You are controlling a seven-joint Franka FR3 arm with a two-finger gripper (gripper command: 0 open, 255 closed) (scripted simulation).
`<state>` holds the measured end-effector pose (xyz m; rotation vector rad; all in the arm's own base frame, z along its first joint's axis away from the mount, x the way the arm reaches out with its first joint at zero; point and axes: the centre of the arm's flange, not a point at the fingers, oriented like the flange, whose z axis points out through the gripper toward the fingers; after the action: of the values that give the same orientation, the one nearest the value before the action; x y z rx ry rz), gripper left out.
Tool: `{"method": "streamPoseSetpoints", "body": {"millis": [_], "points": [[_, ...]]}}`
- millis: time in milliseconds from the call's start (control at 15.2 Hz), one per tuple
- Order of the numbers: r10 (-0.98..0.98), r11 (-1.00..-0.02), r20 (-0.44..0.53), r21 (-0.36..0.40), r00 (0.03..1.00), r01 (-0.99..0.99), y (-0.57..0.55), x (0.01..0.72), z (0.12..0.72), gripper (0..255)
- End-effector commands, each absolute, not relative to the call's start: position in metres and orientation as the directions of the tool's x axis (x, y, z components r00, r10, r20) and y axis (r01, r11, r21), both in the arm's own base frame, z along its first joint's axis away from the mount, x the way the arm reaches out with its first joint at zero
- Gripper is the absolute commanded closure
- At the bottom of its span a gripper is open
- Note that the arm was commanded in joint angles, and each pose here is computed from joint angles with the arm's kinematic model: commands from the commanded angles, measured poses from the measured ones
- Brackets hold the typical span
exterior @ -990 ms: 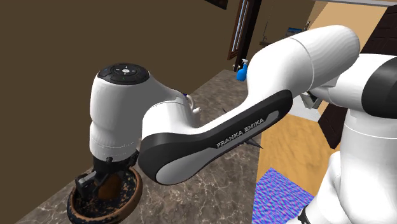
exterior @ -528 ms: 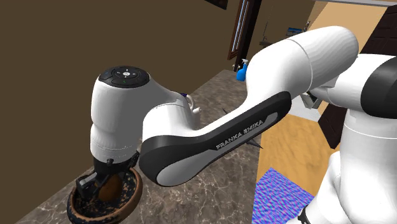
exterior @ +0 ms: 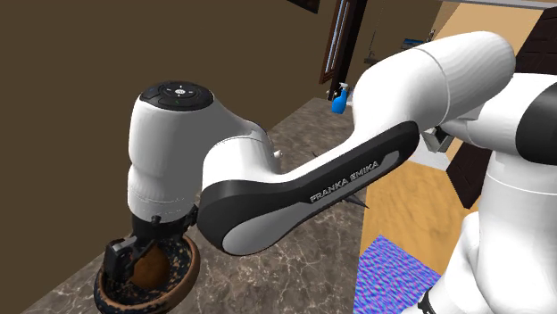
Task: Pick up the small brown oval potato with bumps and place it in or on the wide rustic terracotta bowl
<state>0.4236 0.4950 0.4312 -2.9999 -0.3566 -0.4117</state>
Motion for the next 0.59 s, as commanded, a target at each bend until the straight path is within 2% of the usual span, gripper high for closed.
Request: {"method": "streamPoseSetpoints", "body": {"millis": [0, 528], "points": [[0.217, -0.968, 0.276, -0.06, 0.936, 0.242, 0.4927, 0.4171, 0.4553, 0], [0.217, -0.968, 0.276, -0.06, 0.936, 0.242, 0.4914, 0.4145, 0.4653, 0]]}}
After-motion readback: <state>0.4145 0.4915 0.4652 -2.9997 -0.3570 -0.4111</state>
